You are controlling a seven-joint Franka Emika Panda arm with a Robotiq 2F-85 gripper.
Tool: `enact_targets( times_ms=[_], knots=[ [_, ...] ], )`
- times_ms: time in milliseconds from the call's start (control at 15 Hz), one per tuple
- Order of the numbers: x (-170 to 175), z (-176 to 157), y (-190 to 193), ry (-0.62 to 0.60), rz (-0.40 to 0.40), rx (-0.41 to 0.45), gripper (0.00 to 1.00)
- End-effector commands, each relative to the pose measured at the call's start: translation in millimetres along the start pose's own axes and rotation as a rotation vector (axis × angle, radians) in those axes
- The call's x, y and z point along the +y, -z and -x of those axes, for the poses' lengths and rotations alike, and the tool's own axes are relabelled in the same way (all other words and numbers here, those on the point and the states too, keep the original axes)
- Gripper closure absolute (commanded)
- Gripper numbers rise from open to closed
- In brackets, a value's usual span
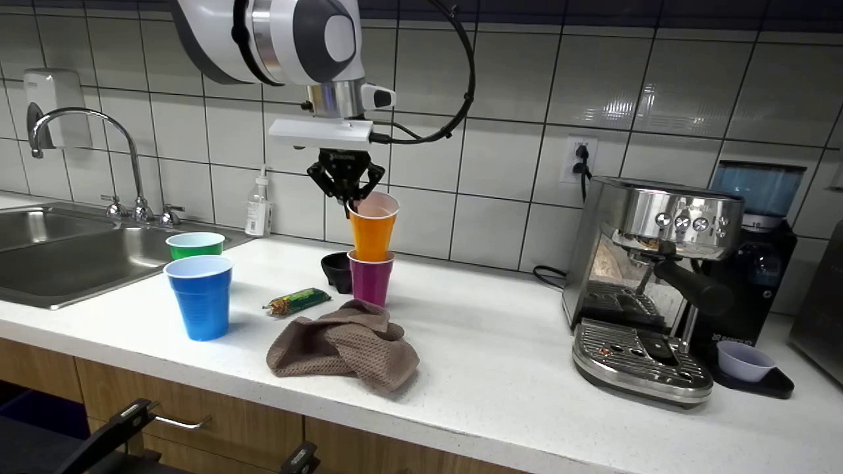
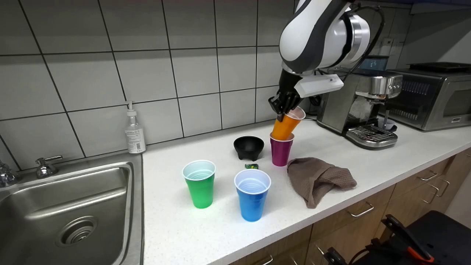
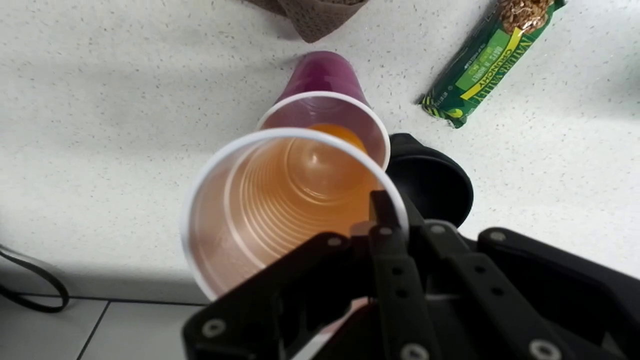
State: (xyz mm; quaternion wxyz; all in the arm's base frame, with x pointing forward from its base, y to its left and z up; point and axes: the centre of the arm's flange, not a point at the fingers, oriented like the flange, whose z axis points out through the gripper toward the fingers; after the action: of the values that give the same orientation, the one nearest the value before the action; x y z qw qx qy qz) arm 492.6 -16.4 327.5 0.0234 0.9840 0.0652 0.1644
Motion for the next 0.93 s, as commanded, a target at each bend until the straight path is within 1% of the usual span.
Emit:
enact_targets(
  times_ms=[0, 533, 867],
  knots=[
    [3.9, 3.1, 7.6, 0.015, 0.007, -0.028, 0.99],
    [0.8, -8.6, 3.0, 0.038, 0.037, -0.058, 0.99],
    [-1.3, -12.4, -3.7, 0.051, 0.042, -0.073, 0.99]
  ],
)
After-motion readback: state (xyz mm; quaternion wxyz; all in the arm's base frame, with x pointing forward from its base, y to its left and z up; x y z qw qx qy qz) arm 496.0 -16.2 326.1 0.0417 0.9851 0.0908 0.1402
